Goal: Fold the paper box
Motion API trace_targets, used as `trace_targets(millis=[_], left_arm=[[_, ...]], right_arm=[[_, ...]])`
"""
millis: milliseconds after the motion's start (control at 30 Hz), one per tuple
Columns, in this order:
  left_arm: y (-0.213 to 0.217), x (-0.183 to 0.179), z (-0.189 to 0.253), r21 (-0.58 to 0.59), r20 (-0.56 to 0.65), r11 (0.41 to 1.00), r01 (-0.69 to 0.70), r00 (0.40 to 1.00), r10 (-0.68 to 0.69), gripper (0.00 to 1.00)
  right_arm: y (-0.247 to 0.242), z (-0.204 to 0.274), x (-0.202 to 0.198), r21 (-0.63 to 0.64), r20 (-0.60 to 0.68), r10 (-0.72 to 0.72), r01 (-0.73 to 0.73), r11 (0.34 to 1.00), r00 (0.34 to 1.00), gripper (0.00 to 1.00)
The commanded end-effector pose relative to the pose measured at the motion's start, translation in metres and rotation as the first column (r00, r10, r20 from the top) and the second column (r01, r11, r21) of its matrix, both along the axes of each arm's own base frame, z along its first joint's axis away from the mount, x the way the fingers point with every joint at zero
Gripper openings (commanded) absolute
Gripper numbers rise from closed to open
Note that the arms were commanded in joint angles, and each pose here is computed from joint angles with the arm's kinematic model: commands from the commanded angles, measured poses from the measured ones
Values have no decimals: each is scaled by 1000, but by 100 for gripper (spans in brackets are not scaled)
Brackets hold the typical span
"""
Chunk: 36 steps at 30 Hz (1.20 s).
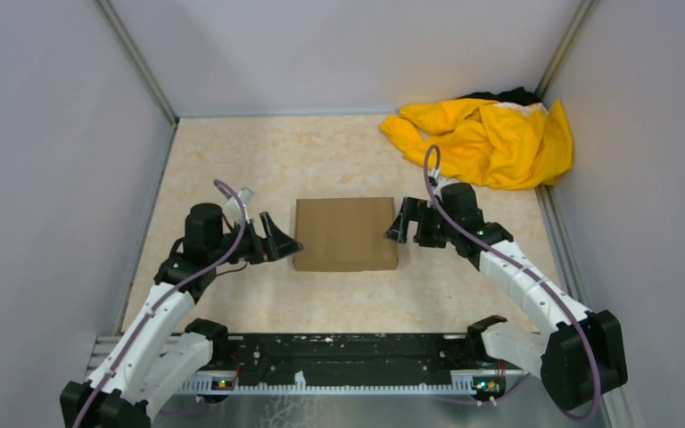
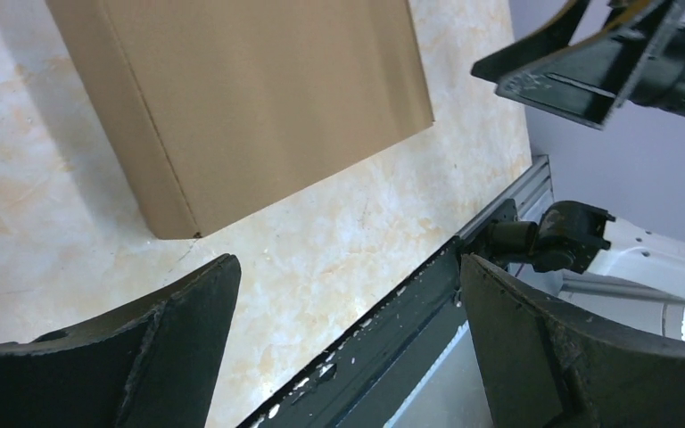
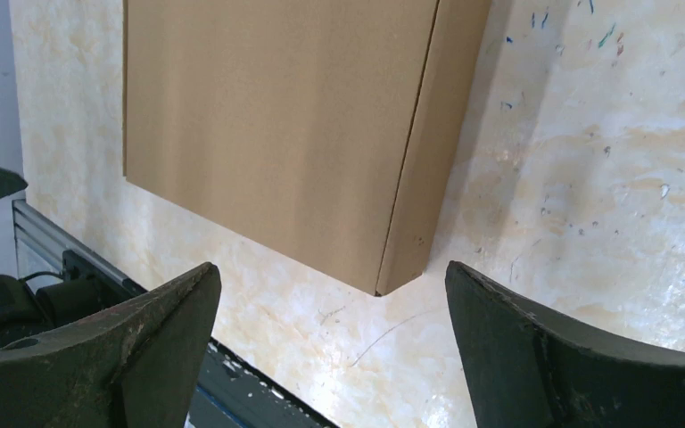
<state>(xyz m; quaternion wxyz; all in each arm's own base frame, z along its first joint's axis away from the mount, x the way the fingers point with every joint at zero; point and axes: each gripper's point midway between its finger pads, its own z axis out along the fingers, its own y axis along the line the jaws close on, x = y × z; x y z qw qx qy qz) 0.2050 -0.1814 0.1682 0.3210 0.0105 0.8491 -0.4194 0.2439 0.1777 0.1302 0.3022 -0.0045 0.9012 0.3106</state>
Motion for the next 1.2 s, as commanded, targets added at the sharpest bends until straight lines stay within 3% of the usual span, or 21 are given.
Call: trace_targets(millis=[0,367,567,800,900,1033,1100,1167], left_arm=[[-6,-11,23,-31,43,997,64,997,-63,99],[-1,-25,25,27,11,993,113,993,-114,99],[10,-37,15,53,8,997,55,998,-55,99],[13,-5,16,40,21,995,-88,996,87,99],[21,20,4,110,17,980,-164,986,163,99],[35,46,-19,202,2,942,-266,962,272,99],[38,49,-34,227,-18,933,-280,956,292,89],[38,48,-49,232,-46,929,-288,951,306,77]], right_arm=[[6,34,26,-6,127,8,-7,1000,992,95],[42,48,58,16,191,90,-95,995,978,95],[55,45,29,-76,192,150,-138,988,970,94],[-13,13,4,-257,197,-29,80,963,980,91],[-31,-3,7,-338,186,-68,129,932,980,86],[-41,-29,17,-386,131,-90,135,913,987,71],[-48,-39,23,-382,109,-113,146,912,988,56],[-58,-43,31,-365,96,-135,162,917,986,51]])
